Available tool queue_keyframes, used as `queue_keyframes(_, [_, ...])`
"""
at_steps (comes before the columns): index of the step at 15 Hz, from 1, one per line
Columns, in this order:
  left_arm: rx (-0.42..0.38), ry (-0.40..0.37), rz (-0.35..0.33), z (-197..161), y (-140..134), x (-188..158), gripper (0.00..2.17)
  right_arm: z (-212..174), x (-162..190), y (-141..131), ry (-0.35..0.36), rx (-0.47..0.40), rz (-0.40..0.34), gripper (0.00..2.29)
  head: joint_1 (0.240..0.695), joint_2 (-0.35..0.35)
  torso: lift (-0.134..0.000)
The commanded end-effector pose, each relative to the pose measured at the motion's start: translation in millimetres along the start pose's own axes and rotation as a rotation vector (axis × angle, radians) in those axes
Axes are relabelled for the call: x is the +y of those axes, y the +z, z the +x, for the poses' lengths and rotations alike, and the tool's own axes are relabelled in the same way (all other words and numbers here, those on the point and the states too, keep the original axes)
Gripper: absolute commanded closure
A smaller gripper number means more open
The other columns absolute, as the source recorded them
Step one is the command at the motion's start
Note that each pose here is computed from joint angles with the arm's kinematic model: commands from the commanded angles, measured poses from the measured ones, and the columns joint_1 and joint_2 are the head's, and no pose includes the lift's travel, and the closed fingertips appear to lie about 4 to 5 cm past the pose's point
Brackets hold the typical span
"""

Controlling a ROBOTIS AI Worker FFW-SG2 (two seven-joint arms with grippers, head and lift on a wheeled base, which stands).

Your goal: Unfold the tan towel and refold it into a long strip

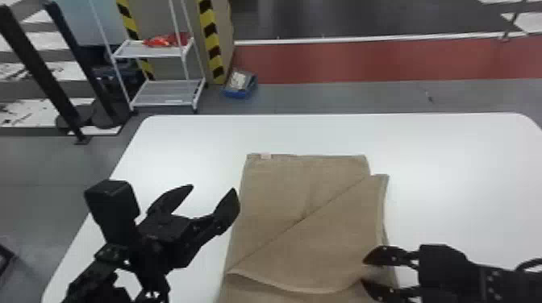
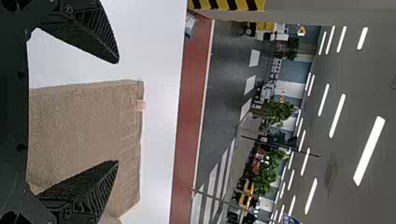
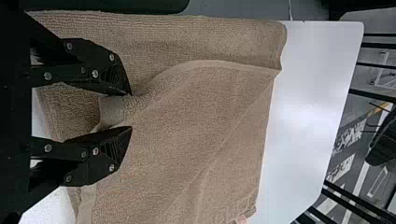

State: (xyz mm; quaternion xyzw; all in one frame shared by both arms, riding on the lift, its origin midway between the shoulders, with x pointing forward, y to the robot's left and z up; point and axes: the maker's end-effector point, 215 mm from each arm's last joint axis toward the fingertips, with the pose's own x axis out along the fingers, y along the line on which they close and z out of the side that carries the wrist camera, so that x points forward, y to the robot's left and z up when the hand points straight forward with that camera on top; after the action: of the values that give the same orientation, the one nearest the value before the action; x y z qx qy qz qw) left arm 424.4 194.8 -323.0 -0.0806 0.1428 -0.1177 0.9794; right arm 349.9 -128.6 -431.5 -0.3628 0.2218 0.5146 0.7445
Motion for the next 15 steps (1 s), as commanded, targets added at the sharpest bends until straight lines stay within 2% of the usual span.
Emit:
queue_keyframes(1, [-0.002, -0.003, -0.002, -0.4, 0.6, -1.0, 0.12, -0.9, 2.0, -0.2, 0.009, -0.001, 0.000, 0.77, 0.695, 0.098, -0.123])
queue_keyframes(3, [-0.003, -0.003, -0.001, -0.6, 1.4, -1.2, 0.12, -0.5, 2.8, -1.3, 0.010, 0.000, 0.005, 1.43, 0.695, 0.097, -0.123])
queue_keyframes(5, [-0.004, -0.006, 0.001, -0.8, 2.1, -1.6, 0.12, -3.4, 0.5, -3.3, 0.003, -0.003, 0.014, 1.70, 0.695, 0.097, -0.123])
queue_keyframes(7, [-0.006, -0.013, 0.001, -0.2, 2.9, -2.6, 0.12, -17.3, -11.2, -6.0, -0.033, -0.034, 0.044, 1.75, 0.695, 0.091, -0.123])
queue_keyframes(9, [-0.015, -0.023, 0.008, 2.2, 8.8, -4.0, 0.12, -45.9, -38.2, -4.6, -0.107, -0.087, 0.085, 1.75, 0.695, 0.076, -0.123])
queue_keyframes(11, [-0.026, -0.038, 0.015, 10.2, 22.2, -8.4, 0.12, -72.6, -55.7, -14.8, -0.168, -0.091, 0.113, 1.75, 0.695, 0.052, -0.123])
queue_keyframes(13, [0.019, -0.037, 0.022, 25.8, 25.3, -6.8, 0.12, -94.7, -66.9, -27.3, -0.209, -0.097, 0.144, 1.75, 0.695, 0.003, -0.123])
queue_keyframes(15, [0.083, -0.034, 0.026, 46.5, 14.7, -0.4, 0.12, -106.1, -70.6, -35.4, -0.217, -0.091, 0.156, 1.75, 0.695, -0.030, -0.123])
